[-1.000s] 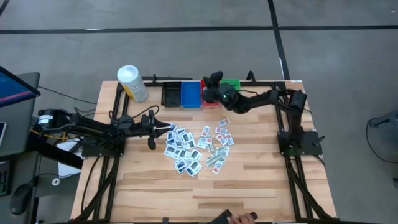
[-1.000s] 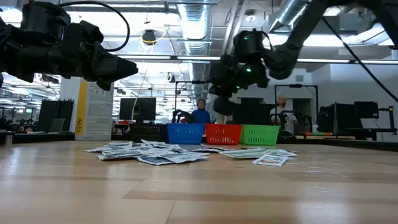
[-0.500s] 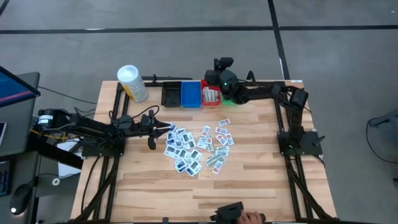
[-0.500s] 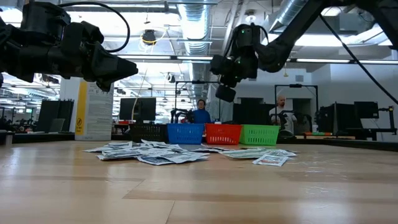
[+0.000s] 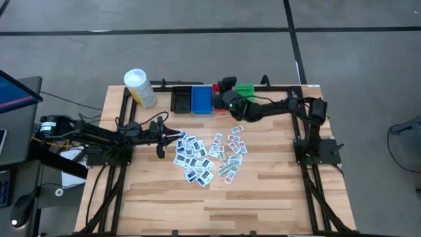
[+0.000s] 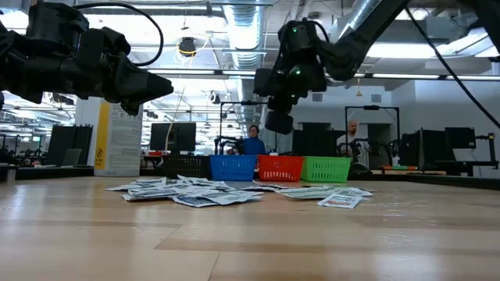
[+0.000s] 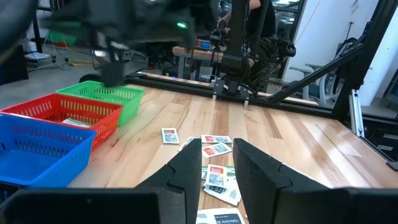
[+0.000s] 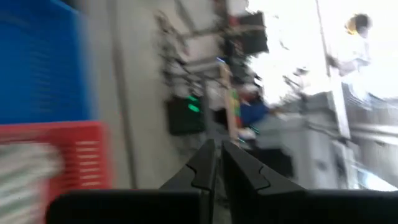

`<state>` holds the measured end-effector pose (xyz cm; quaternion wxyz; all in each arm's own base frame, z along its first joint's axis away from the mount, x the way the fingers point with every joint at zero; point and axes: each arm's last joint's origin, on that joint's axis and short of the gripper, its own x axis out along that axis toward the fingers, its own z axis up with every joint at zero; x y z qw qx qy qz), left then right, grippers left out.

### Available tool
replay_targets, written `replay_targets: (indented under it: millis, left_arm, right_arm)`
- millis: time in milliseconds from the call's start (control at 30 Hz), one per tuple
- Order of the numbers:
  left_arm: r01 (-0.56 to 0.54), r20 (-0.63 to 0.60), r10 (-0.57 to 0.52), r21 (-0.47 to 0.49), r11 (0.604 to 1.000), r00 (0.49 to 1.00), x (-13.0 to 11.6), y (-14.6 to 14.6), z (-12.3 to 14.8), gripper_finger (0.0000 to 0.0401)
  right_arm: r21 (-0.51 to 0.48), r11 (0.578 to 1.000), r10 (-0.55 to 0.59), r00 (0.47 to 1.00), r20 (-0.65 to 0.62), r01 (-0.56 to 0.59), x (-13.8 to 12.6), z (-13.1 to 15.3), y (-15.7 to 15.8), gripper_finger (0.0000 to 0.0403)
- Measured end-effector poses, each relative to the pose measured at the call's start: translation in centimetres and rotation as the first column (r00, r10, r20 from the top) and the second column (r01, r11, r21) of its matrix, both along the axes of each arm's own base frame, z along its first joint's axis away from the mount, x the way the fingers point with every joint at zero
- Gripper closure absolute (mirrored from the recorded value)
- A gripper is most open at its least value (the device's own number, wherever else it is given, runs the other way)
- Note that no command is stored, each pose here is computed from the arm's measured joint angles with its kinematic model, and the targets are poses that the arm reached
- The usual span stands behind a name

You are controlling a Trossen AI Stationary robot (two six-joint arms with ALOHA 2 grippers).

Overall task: Pick & Place First Aid Supplies
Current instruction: Put the green bandage pack into the red bin

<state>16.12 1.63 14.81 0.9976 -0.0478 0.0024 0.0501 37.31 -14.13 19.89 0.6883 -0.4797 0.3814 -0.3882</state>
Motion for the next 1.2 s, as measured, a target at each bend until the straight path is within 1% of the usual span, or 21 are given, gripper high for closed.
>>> replay_targets:
  millis: [100, 167, 200, 267, 300, 333, 367, 400, 433, 500, 533, 600, 633, 667, 700, 733, 767, 967, 1067, 1133, 1200]
  left_arm:
    - [0.000, -0.001, 0.000, 0.000, 1.000, 1.000, 0.0, 0.0, 0.0, 0.0308]
    - [0.000, -0.001, 0.000, 0.000, 1.000, 1.000, 0.0, 0.0, 0.0, 0.0308]
    - [0.000, -0.001, 0.000, 0.000, 1.000, 1.000, 0.0, 0.0, 0.0, 0.0308]
    - [0.000, -0.001, 0.000, 0.000, 1.000, 1.000, 0.0, 0.0, 0.0, 0.0308]
    - [0.000, -0.001, 0.000, 0.000, 1.000, 1.000, 0.0, 0.0, 0.0, 0.0308]
    - [0.000, 0.000, 0.000, 0.000, 1.000, 1.000, 0.0, 0.0, 0.0, 0.0308]
    - [0.000, 0.000, 0.000, 0.000, 1.000, 1.000, 0.0, 0.0, 0.0, 0.0308]
    - [0.000, 0.000, 0.000, 0.000, 1.000, 1.000, 0.0, 0.0, 0.0, 0.0308]
    - [0.000, 0.000, 0.000, 0.000, 1.000, 1.000, 0.0, 0.0, 0.0, 0.0308]
    - [0.000, 0.001, 0.000, 0.000, 1.000, 1.000, 0.0, 0.0, 0.0, 0.0308]
    - [0.000, 0.001, 0.000, 0.000, 1.000, 1.000, 0.0, 0.0, 0.0, 0.0308]
    - [0.000, 0.001, 0.000, 0.000, 1.000, 1.000, 0.0, 0.0, 0.0, 0.0308]
    - [0.000, 0.001, 0.000, 0.000, 1.000, 1.000, 0.0, 0.0, 0.0, 0.0308]
    - [0.000, 0.002, 0.000, 0.001, 1.000, 1.000, 0.0, 0.0, 0.0, 0.0308]
    - [-0.001, 0.004, 0.001, 0.001, 1.000, 1.000, 0.0, 0.0, 0.0, 0.0308]
    - [0.000, 0.006, 0.000, 0.001, 1.000, 1.000, 0.0, 0.0, 0.1, 0.0308]
    - [0.000, 0.006, 0.000, 0.001, 1.000, 1.000, 0.0, 0.0, 0.1, 0.0308]
    - [-0.001, 0.010, 0.001, 0.001, 1.000, 1.000, 0.0, 0.0, 0.1, 0.0308]
    - [-0.001, 0.015, 0.001, -0.012, 1.000, 1.000, 0.0, 0.0, 0.1, 0.0308]
    - [-0.001, 0.016, 0.001, -0.021, 1.000, 1.000, 0.0, 0.0, 0.1, 0.0308]
    - [-0.001, 0.018, 0.001, -0.039, 0.999, 1.000, 0.0, 0.0, 0.1, 0.0308]
  right_arm:
    - [0.102, 0.992, 0.077, 0.997, 0.012, -0.078, -0.9, -0.1, 2.1, 0.0391]
    - [0.177, 0.974, 0.135, 0.990, 0.037, -0.139, -1.9, 0.1, 3.4, 0.0393]
    - [0.221, 0.959, 0.171, 0.984, 0.050, -0.177, -2.5, 0.3, 4.1, 0.0394]
    - [0.314, 0.913, 0.250, 0.965, 0.077, -0.261, -3.7, 0.7, 5.4, 0.0395]
    - [0.359, 0.880, 0.296, 0.951, 0.093, -0.309, -4.3, 0.8, 6.2, 0.0394]
    - [0.409, 0.838, 0.349, 0.931, 0.105, -0.361, -4.9, 1.0, 6.9, 0.0394]
    - [0.458, 0.789, 0.404, 0.907, 0.117, -0.411, -5.6, 1.1, 7.6, 0.0394]
    - [0.506, 0.727, 0.464, 0.875, 0.136, -0.464, -6.2, 1.2, 8.3, 0.0394]
    - [0.549, 0.655, 0.526, 0.835, 0.161, -0.519, -6.8, 1.2, 9.0, 0.0395]
    - [0.628, 0.491, 0.636, 0.741, 0.215, -0.603, -8.0, 1.3, 10.2, 0.0395]
    - [0.659, 0.402, 0.682, 0.688, 0.247, -0.636, -8.4, 1.2, 10.8, 0.0395]
    - [0.691, 0.238, 0.748, 0.582, 0.318, -0.683, -9.1, 1.1, 12.0, 0.0395]
    - [0.706, 0.169, 0.768, 0.541, 0.343, -0.688, -9.5, 1.0, 12.5, 0.0395]
    - [0.719, 0.115, 0.782, 0.509, 0.360, -0.685, -9.7, 0.9, 13.0, 0.0395]
    - [0.726, 0.082, 0.792, 0.487, 0.368, -0.683, -9.7, 0.9, 13.4, 0.0395]
    - [0.730, 0.069, 0.799, 0.475, 0.368, -0.680, -9.7, 0.8, 13.8, 0.0395]
    - [0.733, 0.065, 0.805, 0.470, 0.362, -0.677, -9.7, 0.7, 14.2, 0.0395]
    - [0.747, 0.081, 0.828, 0.462, 0.318, -0.659, -8.8, -0.8, 15.5, 0.0395]
    - [0.747, 0.112, 0.819, 0.487, 0.304, -0.655, -8.2, -1.6, 15.7, 0.0395]
    - [0.743, 0.124, 0.801, 0.509, 0.316, -0.657, -7.8, -1.9, 15.8, 0.0395]
    - [0.745, 0.119, 0.774, 0.531, 0.345, -0.657, -7.3, -2.3, 15.9, 0.0395]
